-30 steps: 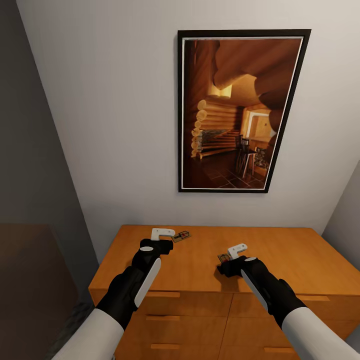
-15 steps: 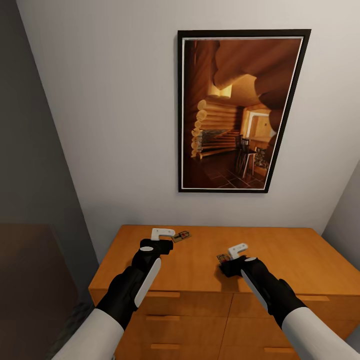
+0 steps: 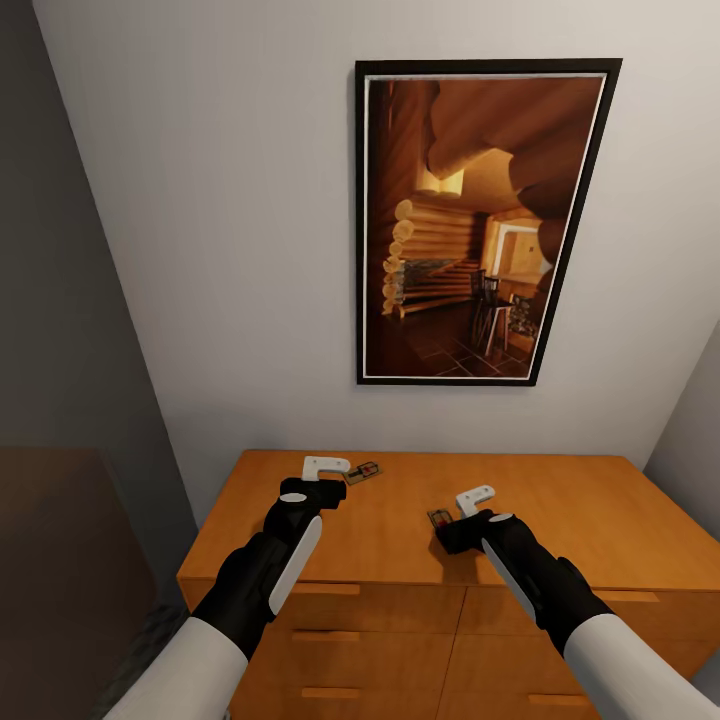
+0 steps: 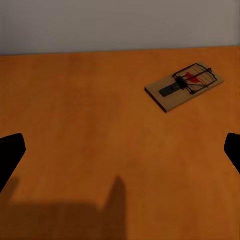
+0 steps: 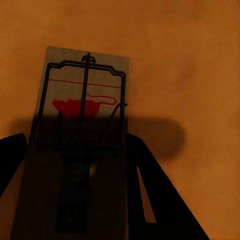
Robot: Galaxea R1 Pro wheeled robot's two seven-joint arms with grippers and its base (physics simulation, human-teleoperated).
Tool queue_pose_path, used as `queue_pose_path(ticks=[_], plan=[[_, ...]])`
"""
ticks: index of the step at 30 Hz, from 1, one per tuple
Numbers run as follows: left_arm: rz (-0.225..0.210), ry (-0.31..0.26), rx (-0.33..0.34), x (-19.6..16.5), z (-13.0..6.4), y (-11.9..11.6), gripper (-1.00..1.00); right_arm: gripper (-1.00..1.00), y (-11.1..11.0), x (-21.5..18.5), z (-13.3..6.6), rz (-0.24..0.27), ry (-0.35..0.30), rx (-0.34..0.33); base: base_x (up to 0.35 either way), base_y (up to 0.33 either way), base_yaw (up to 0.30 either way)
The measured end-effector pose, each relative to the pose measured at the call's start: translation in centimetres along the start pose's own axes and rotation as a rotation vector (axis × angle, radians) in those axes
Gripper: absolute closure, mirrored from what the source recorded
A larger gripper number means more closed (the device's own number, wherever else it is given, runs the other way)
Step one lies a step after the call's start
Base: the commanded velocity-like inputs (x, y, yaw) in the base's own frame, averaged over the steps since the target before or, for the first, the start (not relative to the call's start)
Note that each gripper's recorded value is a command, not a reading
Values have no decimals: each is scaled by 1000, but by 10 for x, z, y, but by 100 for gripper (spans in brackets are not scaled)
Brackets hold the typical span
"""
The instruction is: Take the four mousetraps from the cabinet in the bathroom and place them on the bathroom floor. Make sure all four end up on the same floor surface, and ensure that at least two of them are either under or directly next to the same bathroom sink.
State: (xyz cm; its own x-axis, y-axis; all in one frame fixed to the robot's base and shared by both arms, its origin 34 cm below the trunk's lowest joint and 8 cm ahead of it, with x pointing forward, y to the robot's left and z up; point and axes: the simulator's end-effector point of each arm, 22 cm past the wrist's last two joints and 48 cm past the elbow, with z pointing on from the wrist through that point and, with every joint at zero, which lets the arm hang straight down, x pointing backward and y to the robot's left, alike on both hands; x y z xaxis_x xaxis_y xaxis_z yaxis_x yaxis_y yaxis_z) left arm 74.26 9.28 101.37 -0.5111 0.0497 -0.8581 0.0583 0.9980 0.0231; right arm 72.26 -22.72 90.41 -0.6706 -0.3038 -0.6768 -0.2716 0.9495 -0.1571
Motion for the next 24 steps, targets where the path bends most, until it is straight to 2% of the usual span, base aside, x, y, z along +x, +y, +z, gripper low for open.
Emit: queue_pose_path(ticks=[24], plan=[[-4,-6,2,-1,0,0,-100,100,2,0,0,8,-1,-6,0,0,0]])
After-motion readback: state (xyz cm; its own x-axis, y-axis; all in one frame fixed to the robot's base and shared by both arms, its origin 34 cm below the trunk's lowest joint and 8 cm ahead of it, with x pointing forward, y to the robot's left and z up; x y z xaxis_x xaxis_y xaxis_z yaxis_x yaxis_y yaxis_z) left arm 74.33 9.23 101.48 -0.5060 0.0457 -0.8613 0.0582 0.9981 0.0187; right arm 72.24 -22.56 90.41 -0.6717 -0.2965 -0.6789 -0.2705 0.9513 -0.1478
